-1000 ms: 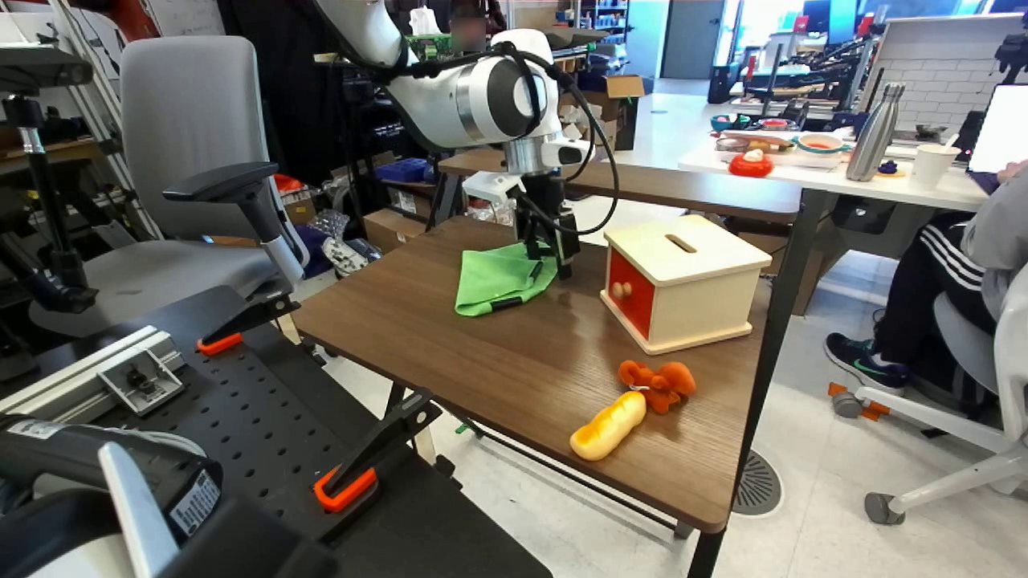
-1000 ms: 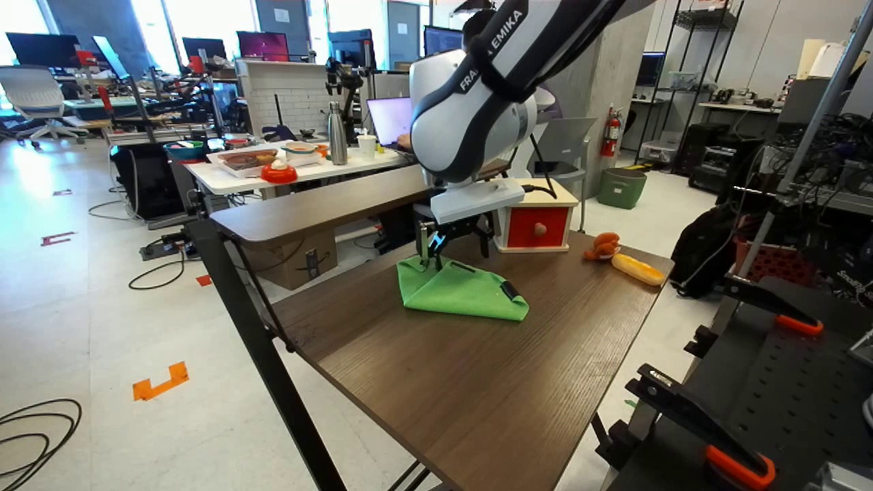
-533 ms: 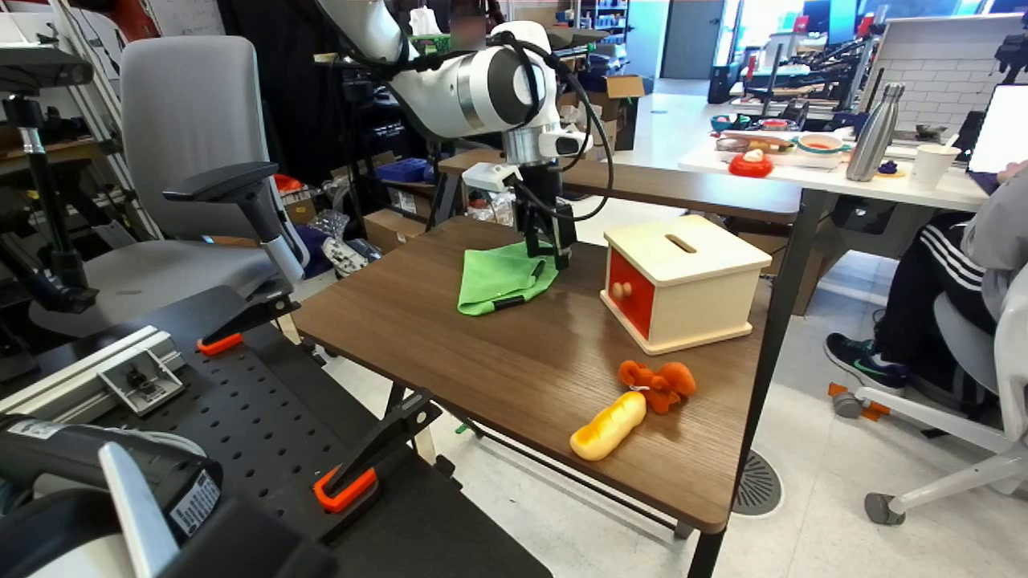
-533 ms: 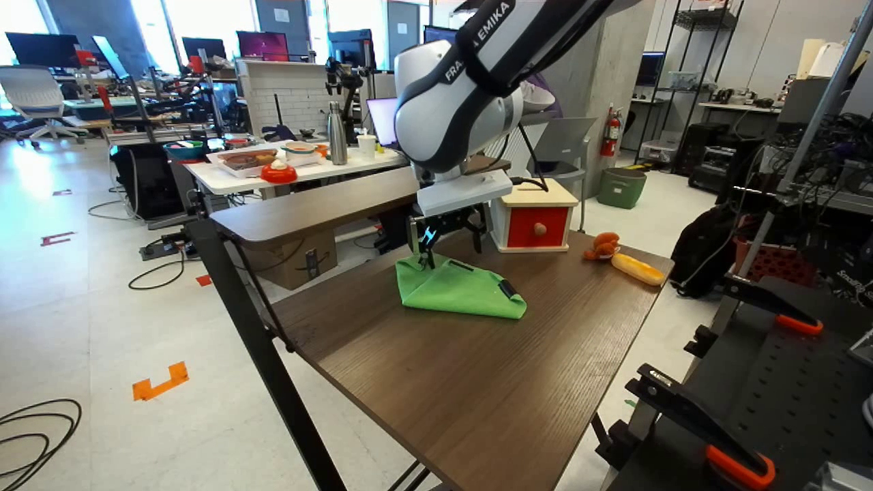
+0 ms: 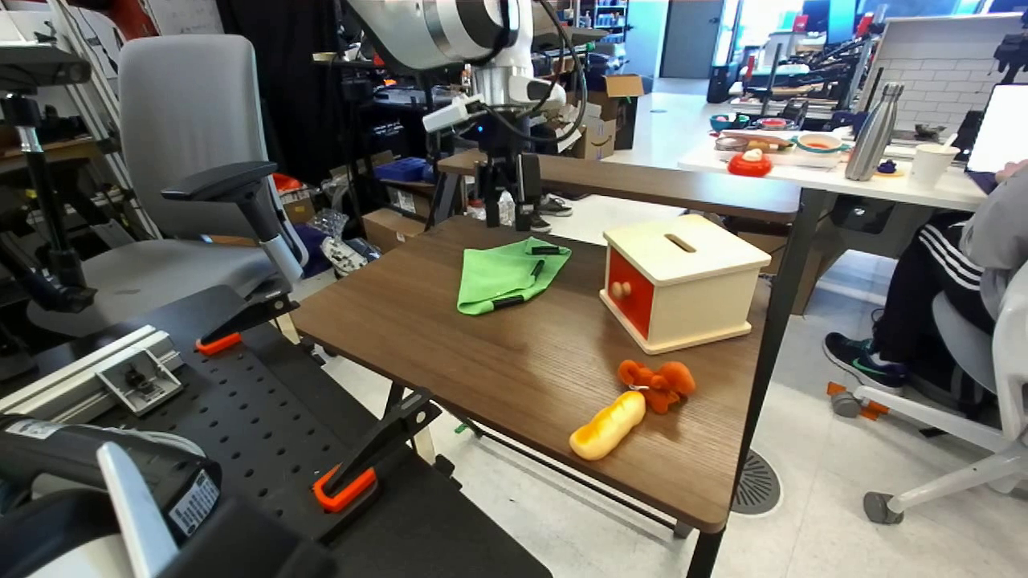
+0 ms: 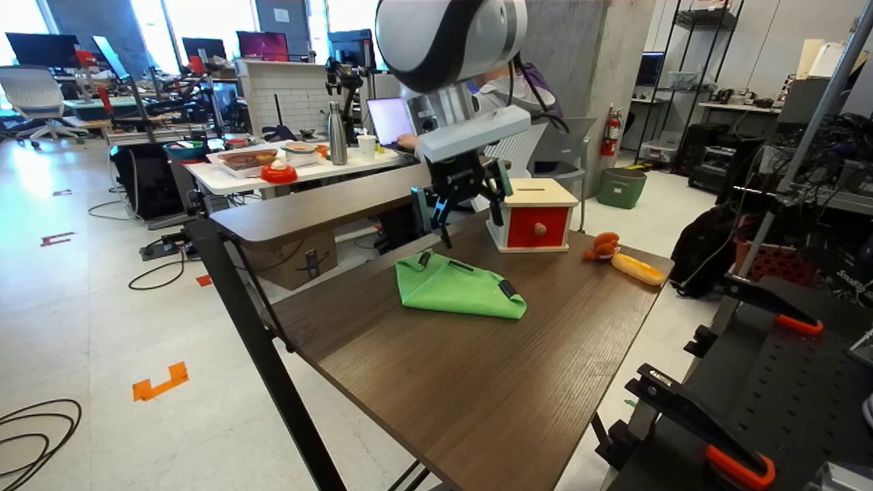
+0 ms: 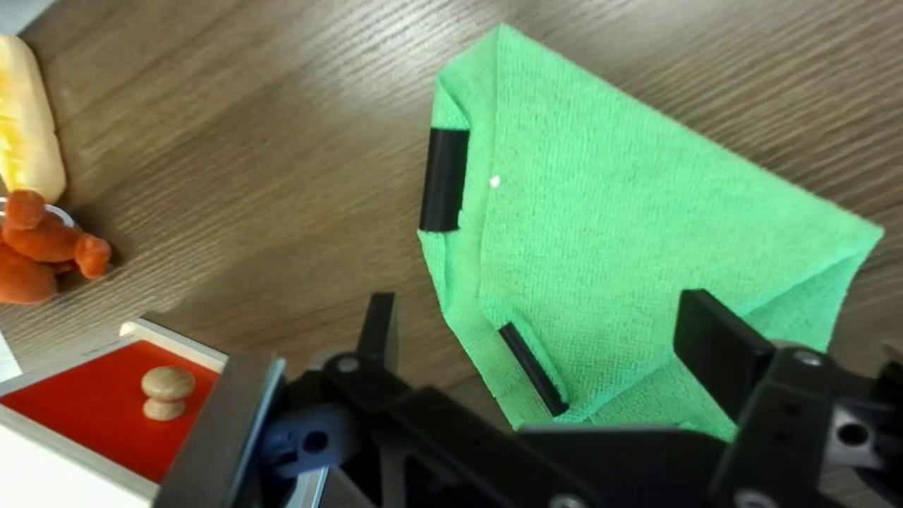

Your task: Move the green towel backwards

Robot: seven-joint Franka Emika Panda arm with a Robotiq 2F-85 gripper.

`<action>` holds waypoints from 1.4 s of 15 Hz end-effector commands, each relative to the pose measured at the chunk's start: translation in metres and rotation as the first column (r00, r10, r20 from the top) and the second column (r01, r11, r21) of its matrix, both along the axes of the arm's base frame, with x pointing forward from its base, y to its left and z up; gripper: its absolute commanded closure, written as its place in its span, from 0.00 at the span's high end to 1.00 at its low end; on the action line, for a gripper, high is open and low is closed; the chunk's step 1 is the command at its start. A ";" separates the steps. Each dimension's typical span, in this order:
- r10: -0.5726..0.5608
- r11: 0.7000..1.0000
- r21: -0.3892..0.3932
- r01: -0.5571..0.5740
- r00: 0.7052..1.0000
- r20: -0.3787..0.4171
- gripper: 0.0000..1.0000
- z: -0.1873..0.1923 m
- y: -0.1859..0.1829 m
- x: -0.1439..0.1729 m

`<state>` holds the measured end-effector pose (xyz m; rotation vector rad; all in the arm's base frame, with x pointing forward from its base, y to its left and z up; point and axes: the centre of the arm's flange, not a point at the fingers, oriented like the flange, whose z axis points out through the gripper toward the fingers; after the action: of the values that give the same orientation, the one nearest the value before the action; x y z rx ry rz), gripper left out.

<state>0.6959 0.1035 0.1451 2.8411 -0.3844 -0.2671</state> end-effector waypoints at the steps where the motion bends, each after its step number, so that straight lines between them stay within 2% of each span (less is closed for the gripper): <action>1: 0.090 0.995 0.037 -0.088 0.994 -0.056 1.00 0.063 -0.006 -0.063; 5: 0.192 0.980 0.072 -0.188 0.980 -0.053 1.00 0.101 -0.018 -0.105; 7: 0.230 0.967 0.119 -0.227 0.973 -0.011 1.00 0.116 -0.026 -0.125; 8: 0.185 0.981 0.069 -0.182 0.981 -0.049 1.00 0.094 -0.009 -0.071; 12: 0.212 0.973 0.097 -0.208 0.977 -0.026 1.00 0.112 -0.017 -0.093; 21: 0.215 0.972 0.100 -0.211 0.976 -0.031 1.00 0.109 -0.016 -0.096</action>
<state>0.5995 0.0875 0.2543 2.9337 -0.0571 -0.3076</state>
